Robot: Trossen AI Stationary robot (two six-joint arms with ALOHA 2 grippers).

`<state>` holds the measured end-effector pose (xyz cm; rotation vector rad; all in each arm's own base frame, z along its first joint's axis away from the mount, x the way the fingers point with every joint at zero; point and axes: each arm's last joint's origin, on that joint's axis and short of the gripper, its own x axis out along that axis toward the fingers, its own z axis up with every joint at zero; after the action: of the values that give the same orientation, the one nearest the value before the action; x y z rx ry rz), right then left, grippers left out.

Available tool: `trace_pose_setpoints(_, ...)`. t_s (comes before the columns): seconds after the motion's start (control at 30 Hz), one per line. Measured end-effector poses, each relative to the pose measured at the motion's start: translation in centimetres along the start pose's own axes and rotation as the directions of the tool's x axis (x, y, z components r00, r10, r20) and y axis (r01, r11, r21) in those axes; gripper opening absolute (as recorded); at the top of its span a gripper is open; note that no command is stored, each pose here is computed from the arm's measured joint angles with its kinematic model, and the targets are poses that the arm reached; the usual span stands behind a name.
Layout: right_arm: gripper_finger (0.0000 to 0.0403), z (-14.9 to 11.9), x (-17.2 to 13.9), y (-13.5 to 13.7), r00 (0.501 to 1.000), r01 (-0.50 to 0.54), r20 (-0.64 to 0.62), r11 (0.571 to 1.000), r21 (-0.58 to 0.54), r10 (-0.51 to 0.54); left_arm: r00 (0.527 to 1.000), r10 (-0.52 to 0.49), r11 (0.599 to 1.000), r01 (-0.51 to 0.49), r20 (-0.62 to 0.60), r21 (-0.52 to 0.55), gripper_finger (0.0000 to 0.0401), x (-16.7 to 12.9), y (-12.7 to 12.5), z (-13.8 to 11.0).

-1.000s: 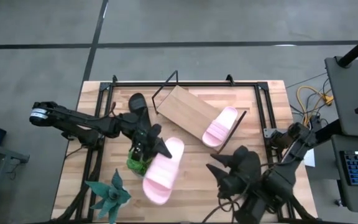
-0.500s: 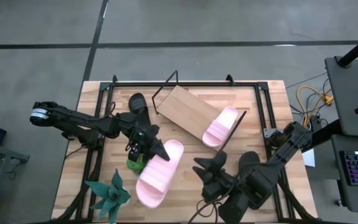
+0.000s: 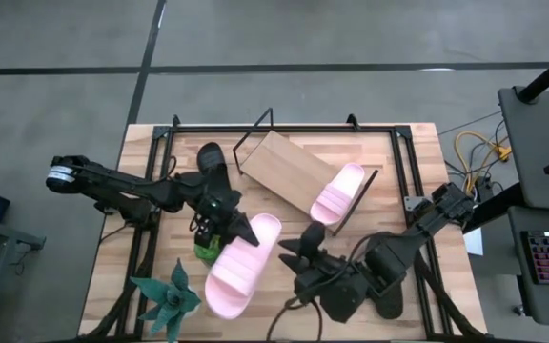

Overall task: Pick and place slides into the shelf
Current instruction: Put the pink slide on the shelf

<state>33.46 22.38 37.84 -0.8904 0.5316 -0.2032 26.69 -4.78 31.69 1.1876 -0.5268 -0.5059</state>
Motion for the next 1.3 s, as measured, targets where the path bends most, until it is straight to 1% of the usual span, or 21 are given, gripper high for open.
trace_pose_setpoints(0.13, 0.0173, 0.2, 0.3, -0.4, 1.000, 0.013, 0.011, 1.000, -0.027, -0.012, 1.000, 0.016, 1.000, -0.016, 0.009, 0.011, 0.0042, 0.1, 0.3, 0.1)
trace_pose_setpoints(0.27, 0.0171, 0.1, 0.8, -0.8, 1.000, 0.026, 0.007, 0.998, -0.052, -0.025, 0.998, 0.059, 0.997, -0.060, 0.034, 0.040, 0.0042, 0.1, 0.8, 0.4)
trace_pose_setpoints(0.37, 0.0171, 0.0, 1.3, -1.1, 0.999, 0.036, -0.001, 0.997, -0.070, -0.036, 0.996, 0.073, 0.996, -0.075, 0.041, 0.048, 0.0042, 0.1, 0.8, 0.4)
trace_pose_setpoints(0.53, 0.0168, -0.2, 2.0, -1.9, 0.998, 0.053, -0.012, 0.994, -0.098, -0.055, 0.996, 0.076, 0.997, -0.077, 0.042, 0.029, 0.0042, 0.2, 0.9, 0.3)
trace_pose_setpoints(0.83, 0.0162, 0.2, 1.9, -2.7, 0.997, 0.073, 0.006, 0.988, -0.133, -0.073, 0.994, 0.094, 0.995, -0.096, 0.050, 0.040, 0.0042, 0.2, 1.2, 0.5)
trace_pose_setpoints(0.93, 0.0170, 0.1, 2.1, -3.0, 0.997, 0.078, 0.001, 0.987, -0.138, -0.078, 0.994, 0.101, 0.994, -0.103, 0.050, 0.042, 0.0042, 0.1, 1.2, 0.5)
trace_pose_setpoints(1.17, 0.0217, -0.1, 2.7, -3.4, 0.995, 0.092, -0.011, 0.984, -0.153, -0.095, 0.993, 0.106, 0.994, -0.107, 0.056, 0.003, 0.0042, 0.2, 1.4, 0.6)
trace_pose_setpoints(1.3, 0.0232, -0.4, 3.2, -3.8, 0.994, 0.098, -0.026, 0.985, -0.143, -0.103, 0.992, 0.109, 0.994, -0.110, 0.059, 0.003, 0.0042, 0.2, 1.5, 0.6)
